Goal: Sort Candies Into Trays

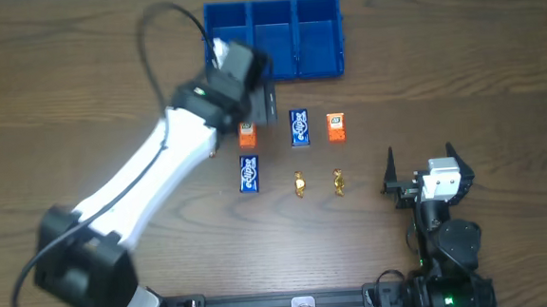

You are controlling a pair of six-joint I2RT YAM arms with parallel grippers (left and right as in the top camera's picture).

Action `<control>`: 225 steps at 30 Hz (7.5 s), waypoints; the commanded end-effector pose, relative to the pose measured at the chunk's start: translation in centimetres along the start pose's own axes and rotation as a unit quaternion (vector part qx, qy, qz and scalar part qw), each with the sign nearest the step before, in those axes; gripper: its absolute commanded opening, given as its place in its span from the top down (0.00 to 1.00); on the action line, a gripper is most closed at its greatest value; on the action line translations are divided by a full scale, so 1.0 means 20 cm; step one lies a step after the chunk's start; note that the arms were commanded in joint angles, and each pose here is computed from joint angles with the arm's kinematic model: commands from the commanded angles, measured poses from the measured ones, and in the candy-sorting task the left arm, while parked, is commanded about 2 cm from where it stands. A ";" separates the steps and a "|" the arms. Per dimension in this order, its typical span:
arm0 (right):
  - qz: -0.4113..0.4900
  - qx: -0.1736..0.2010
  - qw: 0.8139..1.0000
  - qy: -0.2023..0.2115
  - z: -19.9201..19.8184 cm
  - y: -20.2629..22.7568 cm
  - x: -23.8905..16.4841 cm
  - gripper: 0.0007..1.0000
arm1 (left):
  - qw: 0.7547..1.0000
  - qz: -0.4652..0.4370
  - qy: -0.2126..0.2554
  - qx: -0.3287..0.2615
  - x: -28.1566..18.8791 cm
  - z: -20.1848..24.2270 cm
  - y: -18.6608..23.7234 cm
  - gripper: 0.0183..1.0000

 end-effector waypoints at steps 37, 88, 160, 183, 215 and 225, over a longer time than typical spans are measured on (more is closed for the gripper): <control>0.000 -0.004 1.000 0.001 0.00 0.00 0.00 0.00 | 0.994 -0.100 -0.038 -0.018 -0.17 -0.05 -0.43 0.67; 0.000 -0.004 1.000 0.001 0.00 0.00 0.00 0.00 | 0.994 0.105 0.002 0.009 0.60 -0.90 0.23 0.29; 0.000 -0.004 1.000 0.002 0.00 0.00 0.00 0.00 | 0.847 -0.528 0.054 -0.006 -0.42 0.93 0.72 0.00; -0.023 0.035 0.999 -0.007 0.00 -0.03 0.00 0.00 | 0.889 -0.455 0.042 -0.010 -0.28 0.95 0.80 0.00; 0.616 0.022 0.774 -0.143 1.59 -0.05 0.49 0.00 | 0.889 -0.455 0.042 -0.010 -0.28 0.95 0.80 0.00; 0.628 0.042 0.775 -0.060 1.55 0.07 0.54 0.01 | 0.889 -0.455 0.042 -0.010 -0.28 0.95 0.80 0.00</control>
Point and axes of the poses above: each gripper's point midway between its finger pads, its own x axis out along the fingers, its own z axis along the line the jaws close on, y = z × x, the point moved 9 cm from there along -x, back along the fingers, and after that the axes turned 3 degrees about -x, right-handed, at the moved point
